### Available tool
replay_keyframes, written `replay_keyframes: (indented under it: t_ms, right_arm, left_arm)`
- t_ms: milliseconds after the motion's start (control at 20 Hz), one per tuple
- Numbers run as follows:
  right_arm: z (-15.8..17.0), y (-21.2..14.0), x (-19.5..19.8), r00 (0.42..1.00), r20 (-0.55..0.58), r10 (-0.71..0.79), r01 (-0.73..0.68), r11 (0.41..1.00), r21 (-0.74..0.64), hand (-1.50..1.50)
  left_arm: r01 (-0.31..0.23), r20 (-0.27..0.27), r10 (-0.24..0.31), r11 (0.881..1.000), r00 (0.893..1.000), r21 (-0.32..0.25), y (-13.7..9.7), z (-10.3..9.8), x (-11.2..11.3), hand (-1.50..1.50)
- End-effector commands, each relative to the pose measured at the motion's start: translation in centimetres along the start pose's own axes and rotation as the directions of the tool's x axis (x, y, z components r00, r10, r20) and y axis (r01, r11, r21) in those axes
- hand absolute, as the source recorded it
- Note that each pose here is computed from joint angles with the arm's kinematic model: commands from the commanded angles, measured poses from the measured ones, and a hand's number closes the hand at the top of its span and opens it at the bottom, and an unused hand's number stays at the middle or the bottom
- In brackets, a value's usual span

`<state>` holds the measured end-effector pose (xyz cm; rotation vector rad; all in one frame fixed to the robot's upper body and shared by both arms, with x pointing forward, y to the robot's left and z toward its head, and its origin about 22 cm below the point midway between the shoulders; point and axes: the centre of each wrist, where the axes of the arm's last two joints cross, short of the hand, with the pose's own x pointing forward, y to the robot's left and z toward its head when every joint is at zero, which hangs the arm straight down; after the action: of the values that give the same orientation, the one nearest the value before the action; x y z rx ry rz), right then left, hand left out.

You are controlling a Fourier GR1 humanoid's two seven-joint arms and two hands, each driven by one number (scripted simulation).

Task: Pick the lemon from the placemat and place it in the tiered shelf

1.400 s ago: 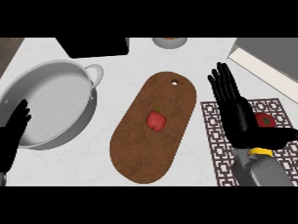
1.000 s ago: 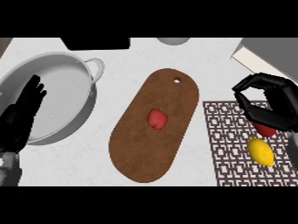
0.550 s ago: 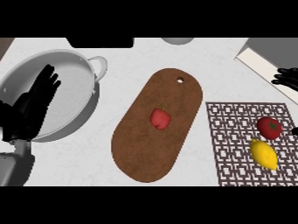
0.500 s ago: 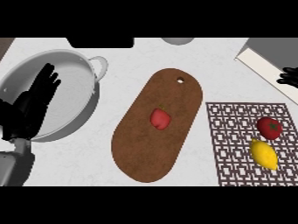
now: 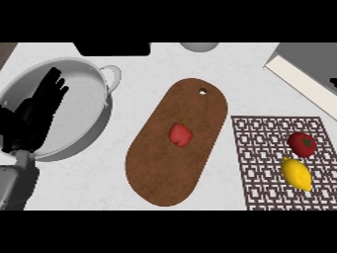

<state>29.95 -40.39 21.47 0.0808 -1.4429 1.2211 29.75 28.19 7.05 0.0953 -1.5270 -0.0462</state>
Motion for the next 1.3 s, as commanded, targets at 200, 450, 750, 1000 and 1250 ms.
replay_keyframes:
  t_ms: [200,450,750,1000,1250]
  right_arm:
    - [-2.7,4.3,5.5,0.857,-0.109,0.503,-0.494,0.863,0.101,-1.5]
    - [-3.7,9.2,3.2,0.835,-0.163,0.526,-0.512,0.85,0.12,-1.5]
    - [-3.3,13.9,2.4,0.732,-0.241,0.638,-0.593,0.77,0.236,-1.5]
    - [-3.4,14.0,1.2,0.653,-0.296,0.698,-0.643,0.716,0.271,-1.5]
    - [-3.0,12.8,0.1,0.632,-0.318,0.707,-0.642,0.707,0.296,-1.5]
  left_arm:
    - [-0.006,-0.005,0.006,1.0,1.0,0.013,-0.1,0.9,-2.2,0.0]
    - [0.001,0.024,-0.001,1.0,1.0,-0.001,-1.3,0.9,0.5,0.0]
    - [0.005,0.001,-0.005,1.0,1.0,0.002,1.2,0.6,-0.5,0.0]
    - [0.005,-0.015,-0.005,1.0,1.0,-0.016,-0.3,0.5,-0.2,0.0]
    - [0.004,0.002,-0.004,1.0,1.0,0.014,0.5,0.6,-0.6,0.0]
